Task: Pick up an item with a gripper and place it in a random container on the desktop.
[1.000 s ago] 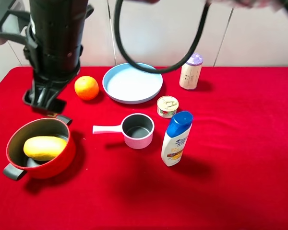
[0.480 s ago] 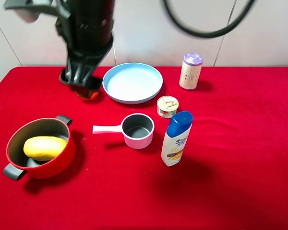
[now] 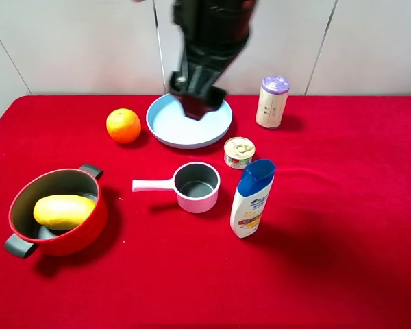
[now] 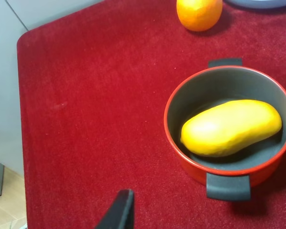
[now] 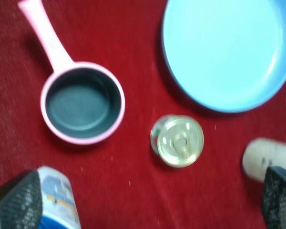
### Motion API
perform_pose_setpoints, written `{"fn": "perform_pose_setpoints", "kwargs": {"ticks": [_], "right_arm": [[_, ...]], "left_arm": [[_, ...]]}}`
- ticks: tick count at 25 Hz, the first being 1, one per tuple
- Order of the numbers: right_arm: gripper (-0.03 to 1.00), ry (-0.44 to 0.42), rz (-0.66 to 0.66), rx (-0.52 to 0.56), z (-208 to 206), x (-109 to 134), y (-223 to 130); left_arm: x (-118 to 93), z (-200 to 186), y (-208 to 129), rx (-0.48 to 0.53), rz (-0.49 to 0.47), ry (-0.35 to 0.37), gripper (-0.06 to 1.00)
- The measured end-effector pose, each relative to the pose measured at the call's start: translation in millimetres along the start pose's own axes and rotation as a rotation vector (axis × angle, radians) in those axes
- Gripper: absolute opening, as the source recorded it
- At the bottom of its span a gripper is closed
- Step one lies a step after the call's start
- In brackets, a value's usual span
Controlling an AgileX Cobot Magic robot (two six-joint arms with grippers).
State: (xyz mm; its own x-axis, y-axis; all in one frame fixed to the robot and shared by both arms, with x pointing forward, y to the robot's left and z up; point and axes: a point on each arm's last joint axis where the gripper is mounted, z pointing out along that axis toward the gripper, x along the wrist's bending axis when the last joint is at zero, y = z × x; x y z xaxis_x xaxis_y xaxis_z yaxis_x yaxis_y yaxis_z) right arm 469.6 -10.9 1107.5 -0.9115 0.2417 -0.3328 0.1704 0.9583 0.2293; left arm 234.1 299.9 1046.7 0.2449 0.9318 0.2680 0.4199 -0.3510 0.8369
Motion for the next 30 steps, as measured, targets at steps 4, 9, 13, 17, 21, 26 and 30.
{"fn": "perform_pose_setpoints", "kwargs": {"ticks": [4, 9, 13, 17, 21, 26, 30], "right_arm": [[0.69, -0.01, 0.086, 0.026, -5, -11, -25], [0.69, -0.031, 0.211, 0.047, -13, -26, -56], [0.69, -0.053, 0.327, 0.05, -23, -38, -78], [0.69, -0.076, 0.439, 0.05, -35, -46, -106], [0.69, -0.084, 0.55, 0.05, -47, -46, -139], [0.69, -0.106, 0.657, 0.062, -59, -36, -180], [0.69, -0.138, 0.732, 0.055, -72, -22, -212]], "left_arm": [[0, 0, 0, 0.0, 0.0, 0.0, 0.98], [0, 0, 0, 0.0, 0.0, 0.0, 0.98], [0, 0, 0, 0.0, 0.0, 0.0, 0.98], [0, 0, 0, 0.0, 0.0, 0.0, 0.98], [0, 0, 0, 0.0, 0.0, 0.0, 0.98], [0, 0, 0, 0.0, 0.0, 0.0, 0.98], [0, 0, 0, 0.0, 0.0, 0.0, 0.98]]}}
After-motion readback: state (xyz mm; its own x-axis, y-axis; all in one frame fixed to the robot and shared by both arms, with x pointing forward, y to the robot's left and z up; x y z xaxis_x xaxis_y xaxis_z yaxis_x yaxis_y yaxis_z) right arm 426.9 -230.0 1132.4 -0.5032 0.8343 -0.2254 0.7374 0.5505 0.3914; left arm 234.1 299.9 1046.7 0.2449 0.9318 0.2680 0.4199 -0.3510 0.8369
